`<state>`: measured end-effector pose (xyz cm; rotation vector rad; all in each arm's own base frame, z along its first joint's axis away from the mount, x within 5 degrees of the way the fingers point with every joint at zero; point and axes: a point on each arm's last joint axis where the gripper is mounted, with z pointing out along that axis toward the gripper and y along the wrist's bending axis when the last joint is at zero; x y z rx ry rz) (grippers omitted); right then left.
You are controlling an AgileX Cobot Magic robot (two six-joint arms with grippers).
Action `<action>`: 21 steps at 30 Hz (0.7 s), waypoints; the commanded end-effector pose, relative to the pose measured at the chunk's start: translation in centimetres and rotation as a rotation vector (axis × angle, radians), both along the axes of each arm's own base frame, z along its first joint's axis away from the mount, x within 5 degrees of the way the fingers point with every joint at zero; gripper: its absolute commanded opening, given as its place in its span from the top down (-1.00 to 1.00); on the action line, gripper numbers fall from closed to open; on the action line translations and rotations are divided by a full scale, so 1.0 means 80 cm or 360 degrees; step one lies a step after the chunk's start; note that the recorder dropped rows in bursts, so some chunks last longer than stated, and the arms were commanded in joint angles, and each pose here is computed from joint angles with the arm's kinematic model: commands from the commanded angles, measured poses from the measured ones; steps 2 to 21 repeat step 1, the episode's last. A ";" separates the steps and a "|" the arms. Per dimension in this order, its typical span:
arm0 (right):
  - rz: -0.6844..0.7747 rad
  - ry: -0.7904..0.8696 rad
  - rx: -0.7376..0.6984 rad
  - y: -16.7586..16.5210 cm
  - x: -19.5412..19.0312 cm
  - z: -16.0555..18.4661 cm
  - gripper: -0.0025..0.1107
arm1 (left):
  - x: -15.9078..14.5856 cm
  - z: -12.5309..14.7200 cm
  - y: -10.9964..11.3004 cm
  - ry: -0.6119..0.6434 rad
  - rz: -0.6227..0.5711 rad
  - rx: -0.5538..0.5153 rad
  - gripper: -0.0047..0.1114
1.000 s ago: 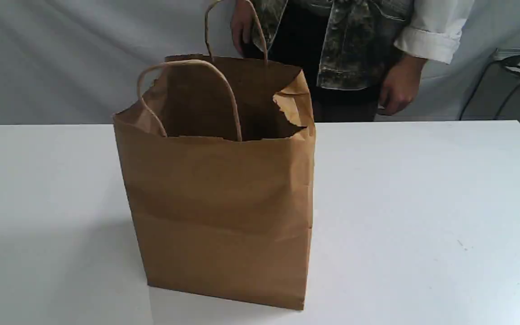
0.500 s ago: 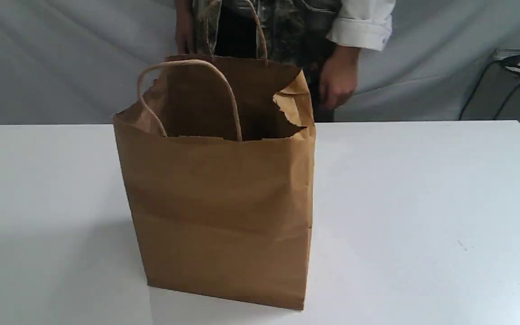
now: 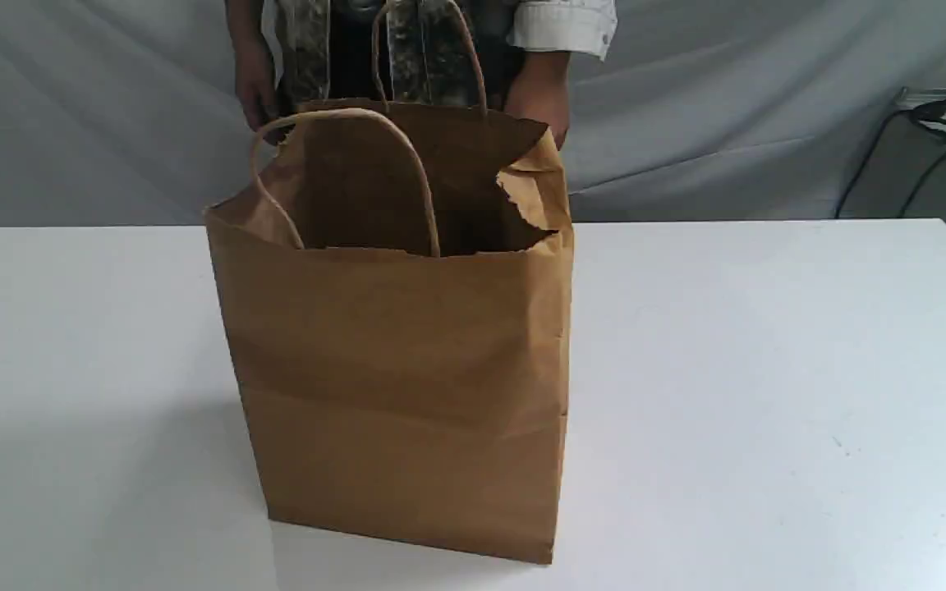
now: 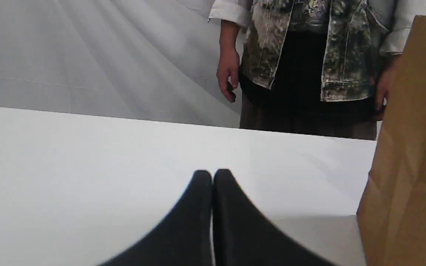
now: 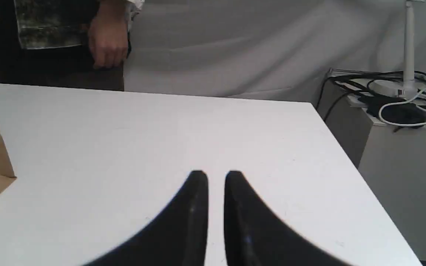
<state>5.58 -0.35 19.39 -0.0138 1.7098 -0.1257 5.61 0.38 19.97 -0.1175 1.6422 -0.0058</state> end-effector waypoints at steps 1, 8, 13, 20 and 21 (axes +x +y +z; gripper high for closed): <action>-0.0011 -0.0020 0.0008 0.000 0.000 0.000 0.80 | 0.000 -0.001 0.000 -0.0014 0.0001 -0.0016 0.92; -0.0011 -0.0020 0.0008 0.000 0.000 0.000 0.80 | 0.000 -0.001 0.000 -0.0014 0.0001 -0.0016 0.92; -0.0011 -0.0020 0.0008 0.000 0.000 0.000 0.80 | 0.000 -0.001 0.000 -0.0014 0.0001 -0.0016 0.92; -0.0011 -0.0020 0.0008 0.000 0.000 0.000 0.80 | 0.000 -0.001 0.000 -0.0014 0.0001 -0.0016 0.92; -0.0011 -0.0020 0.0008 0.000 0.000 0.000 0.80 | 0.000 -0.001 0.000 -0.0014 0.0001 -0.0016 0.92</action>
